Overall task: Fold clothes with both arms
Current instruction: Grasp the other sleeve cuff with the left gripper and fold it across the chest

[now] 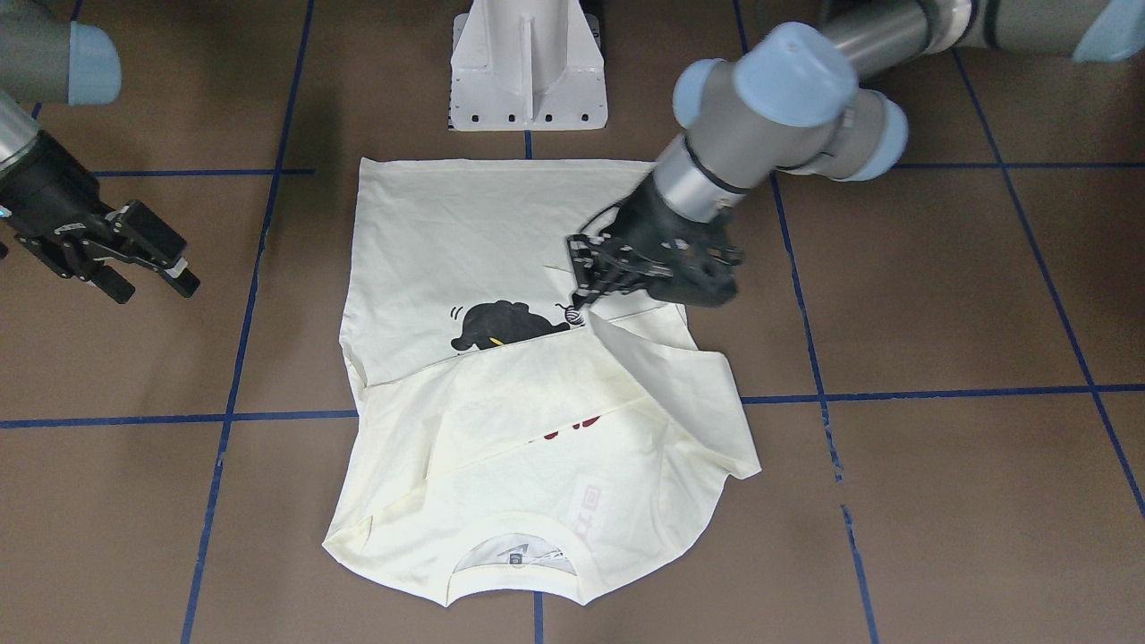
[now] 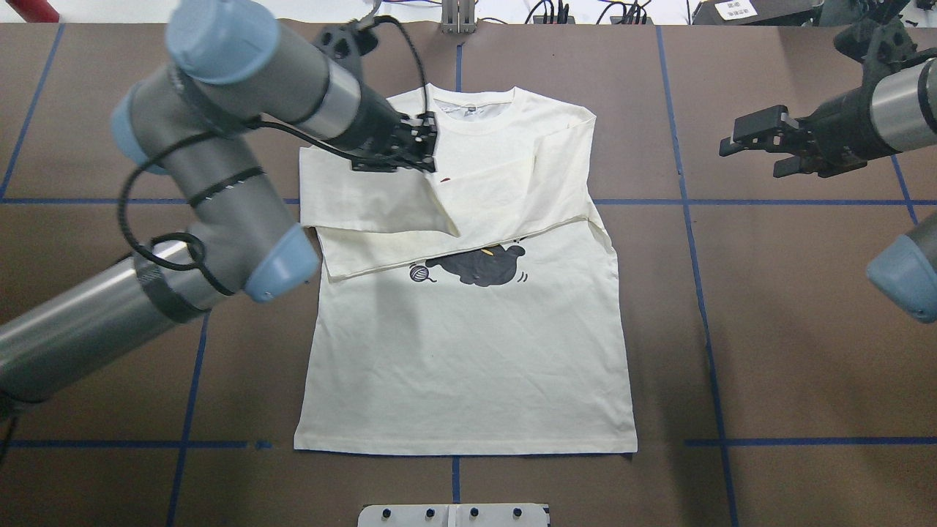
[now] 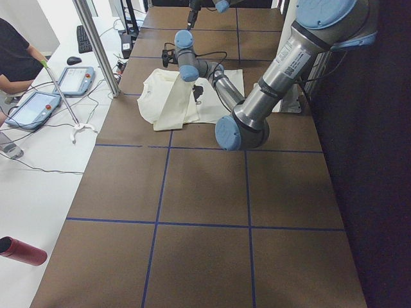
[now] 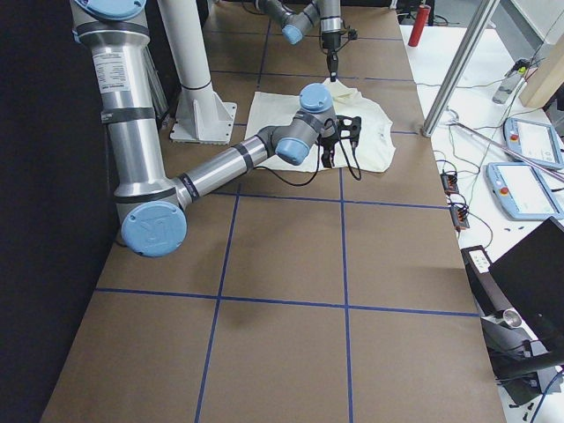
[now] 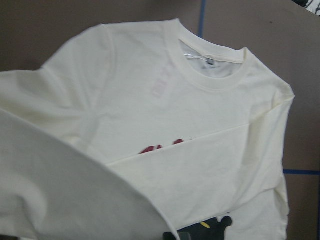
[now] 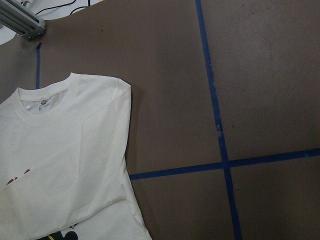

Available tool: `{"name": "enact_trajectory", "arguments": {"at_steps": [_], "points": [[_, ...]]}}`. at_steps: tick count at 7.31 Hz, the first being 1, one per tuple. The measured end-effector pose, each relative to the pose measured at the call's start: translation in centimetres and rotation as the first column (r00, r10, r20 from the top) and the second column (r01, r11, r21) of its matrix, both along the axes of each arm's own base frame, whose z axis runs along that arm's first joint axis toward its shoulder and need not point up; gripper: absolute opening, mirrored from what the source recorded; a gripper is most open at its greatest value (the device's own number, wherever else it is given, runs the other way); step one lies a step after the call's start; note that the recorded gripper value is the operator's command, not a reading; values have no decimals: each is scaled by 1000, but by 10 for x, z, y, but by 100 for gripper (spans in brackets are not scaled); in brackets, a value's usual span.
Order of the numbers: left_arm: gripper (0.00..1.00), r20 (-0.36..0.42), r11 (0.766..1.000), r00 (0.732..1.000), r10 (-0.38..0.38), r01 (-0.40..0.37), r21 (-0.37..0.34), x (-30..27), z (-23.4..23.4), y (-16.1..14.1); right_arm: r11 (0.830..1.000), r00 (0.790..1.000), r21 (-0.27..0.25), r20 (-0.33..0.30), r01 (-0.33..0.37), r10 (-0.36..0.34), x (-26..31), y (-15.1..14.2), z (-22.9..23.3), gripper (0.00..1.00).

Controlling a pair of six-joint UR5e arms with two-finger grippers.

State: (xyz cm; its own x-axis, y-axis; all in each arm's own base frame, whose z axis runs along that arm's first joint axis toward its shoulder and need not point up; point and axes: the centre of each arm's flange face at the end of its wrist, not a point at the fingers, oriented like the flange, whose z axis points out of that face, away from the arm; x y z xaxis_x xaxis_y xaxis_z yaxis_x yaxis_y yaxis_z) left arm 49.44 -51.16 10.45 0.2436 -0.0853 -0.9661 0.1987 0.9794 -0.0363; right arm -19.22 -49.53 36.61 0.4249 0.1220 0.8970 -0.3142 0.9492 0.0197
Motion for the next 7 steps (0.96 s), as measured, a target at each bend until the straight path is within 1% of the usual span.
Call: {"name": "enact_trajectory", "arguments": {"at_steps": [1, 2, 3, 4, 5, 6, 7], "points": [[0, 0, 1000, 1000, -26, 26, -3, 70, -47, 29, 1000, 1000, 6, -6, 1, -1, 7, 0, 5, 99], [0, 8, 999, 999, -37, 37, -8, 138, -80, 51, 1000, 1000, 8, -9, 0, 0, 11, 0, 6, 99], [0, 4, 999, 999, -41, 41, -2, 188, -91, 65, 1000, 1000, 9, -10, -2, 2, 13, 0, 7, 99], [0, -5, 998, 998, -59, 59, 11, 217, -87, 73, 1000, 1000, 9, -11, -3, 3, 13, 1, 8, 99], [9, -9, 997, 997, -75, 76, 19, 230, -83, 77, 1000, 1000, 8, -11, -5, 5, 14, 1, 8, 99], [72, -11, 995, 995, -95, 95, 25, 236, -80, 77, 1000, 1000, 7, -11, -5, 5, 14, 1, 8, 100], [80, -16, 992, 992, -121, 122, 22, 237, -77, 75, 1000, 1000, 4, -11, -7, 7, 14, 1, 8, 100]]}}
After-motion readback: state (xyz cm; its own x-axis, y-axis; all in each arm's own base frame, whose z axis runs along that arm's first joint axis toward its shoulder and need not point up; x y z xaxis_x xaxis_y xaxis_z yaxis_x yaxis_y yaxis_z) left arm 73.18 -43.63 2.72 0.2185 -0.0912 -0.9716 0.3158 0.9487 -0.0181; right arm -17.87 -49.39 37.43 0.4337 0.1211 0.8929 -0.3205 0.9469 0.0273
